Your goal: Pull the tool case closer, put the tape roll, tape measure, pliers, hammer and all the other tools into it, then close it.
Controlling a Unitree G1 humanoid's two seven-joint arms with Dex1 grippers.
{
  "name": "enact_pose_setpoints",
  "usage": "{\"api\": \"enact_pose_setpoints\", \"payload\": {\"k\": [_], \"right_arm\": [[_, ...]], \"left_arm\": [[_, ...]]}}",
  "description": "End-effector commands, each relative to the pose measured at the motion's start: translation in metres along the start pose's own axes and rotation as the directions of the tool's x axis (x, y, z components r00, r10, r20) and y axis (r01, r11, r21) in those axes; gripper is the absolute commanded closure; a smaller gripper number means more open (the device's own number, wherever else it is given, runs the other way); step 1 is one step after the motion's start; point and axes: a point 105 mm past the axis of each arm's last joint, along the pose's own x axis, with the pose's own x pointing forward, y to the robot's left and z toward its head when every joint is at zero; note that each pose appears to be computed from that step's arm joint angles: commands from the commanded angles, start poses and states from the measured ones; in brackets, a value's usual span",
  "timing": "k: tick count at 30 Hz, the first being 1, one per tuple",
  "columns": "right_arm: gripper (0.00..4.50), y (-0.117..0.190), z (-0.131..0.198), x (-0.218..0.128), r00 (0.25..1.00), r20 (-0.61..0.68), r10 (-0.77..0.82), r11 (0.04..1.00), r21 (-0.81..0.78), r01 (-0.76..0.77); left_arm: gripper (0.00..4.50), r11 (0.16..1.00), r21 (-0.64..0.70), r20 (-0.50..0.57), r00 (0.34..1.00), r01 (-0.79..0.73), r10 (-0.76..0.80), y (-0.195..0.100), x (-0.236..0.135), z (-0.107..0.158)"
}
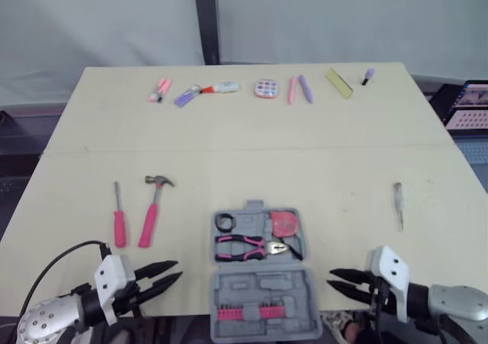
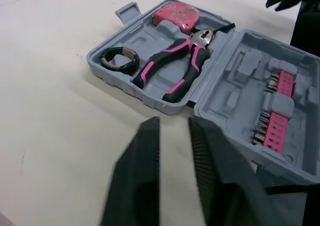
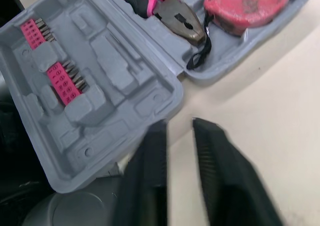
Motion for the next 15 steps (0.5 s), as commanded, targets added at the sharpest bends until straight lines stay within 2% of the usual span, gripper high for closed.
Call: {"api": "enact_pose_setpoints", "payload": {"k": [1, 6, 15], "right_arm": [[4.48, -0.001, -0.003, 0.001, 1.000, -0.023, -0.003, 1.000, 0.000, 0.003], [4.48, -0.002, -0.005, 0.008, 0.999, -0.036, 0.001, 1.000, 0.003, 0.000], [4.48, -0.018, 0.000, 0.026, 0.997, -0.074, -0.009, 1.000, 0.006, 0.010]], "left_arm": [[4.47, 0.999, -0.009, -0.016, 0.999, 0.037, -0.037, -0.001, 0.001, 0.000], [4.47, 0.998, 0.006, -0.050, 0.997, 0.058, -0.057, 0.004, 0.006, -0.003], [4.47, 0.981, -0.080, -0.153, 0.970, 0.179, -0.190, 0.009, 0.028, -0.018]]}}
